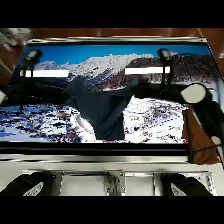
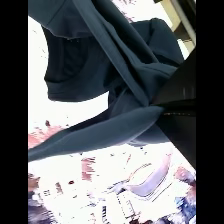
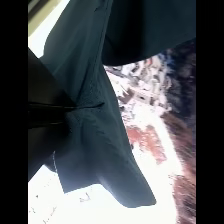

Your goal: Fold the shirts.

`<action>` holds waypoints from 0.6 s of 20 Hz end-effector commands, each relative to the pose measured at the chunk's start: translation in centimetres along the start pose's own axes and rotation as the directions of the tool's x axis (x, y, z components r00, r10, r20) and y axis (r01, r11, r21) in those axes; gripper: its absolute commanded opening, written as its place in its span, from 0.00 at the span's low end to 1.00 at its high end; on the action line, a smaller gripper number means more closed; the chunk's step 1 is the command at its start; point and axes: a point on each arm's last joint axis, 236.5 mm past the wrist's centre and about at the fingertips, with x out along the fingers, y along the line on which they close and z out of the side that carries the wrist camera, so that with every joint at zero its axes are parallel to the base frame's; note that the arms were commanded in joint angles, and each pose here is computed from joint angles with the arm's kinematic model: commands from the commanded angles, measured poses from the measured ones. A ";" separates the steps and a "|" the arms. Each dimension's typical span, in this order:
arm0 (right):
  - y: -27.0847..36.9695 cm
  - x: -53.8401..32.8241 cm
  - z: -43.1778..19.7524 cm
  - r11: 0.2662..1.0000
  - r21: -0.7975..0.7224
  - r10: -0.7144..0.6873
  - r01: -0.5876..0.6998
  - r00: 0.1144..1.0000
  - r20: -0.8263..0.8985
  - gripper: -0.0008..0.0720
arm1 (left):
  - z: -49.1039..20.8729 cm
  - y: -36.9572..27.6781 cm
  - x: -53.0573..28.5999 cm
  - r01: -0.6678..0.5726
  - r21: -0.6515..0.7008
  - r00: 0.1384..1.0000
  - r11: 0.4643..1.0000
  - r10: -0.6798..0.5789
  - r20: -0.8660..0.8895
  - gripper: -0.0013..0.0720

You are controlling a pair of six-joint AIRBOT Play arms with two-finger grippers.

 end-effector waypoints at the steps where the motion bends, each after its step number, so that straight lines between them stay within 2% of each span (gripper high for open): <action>1: 1.4 -6.6 6.0 0.987 -0.123 -0.083 0.107 0.980 0.183 0.11 | 5.4 0.3 -5.8 -0.087 0.059 0.980 0.995 0.074 0.187 0.07; 5: 5.6 -12.8 10.0 0.986 -0.150 -0.020 0.073 0.943 0.331 0.11 | 11.3 -2.1 -11.9 -0.056 0.054 0.920 0.997 0.031 0.390 0.07; 9: 10.1 -16.4 11.1 0.986 -0.164 0.099 -0.039 0.923 0.371 0.11 | 18.1 -5.9 -20.6 0.026 0.085 0.745 0.996 -0.076 0.663 0.07; 12: 12.1 -18.1 11.7 0.979 -0.185 0.152 -0.086 0.913 0.379 0.11 | 19.5 -6.8 -23.9 0.031 0.102 0.678 0.994 -0.096 0.729 0.07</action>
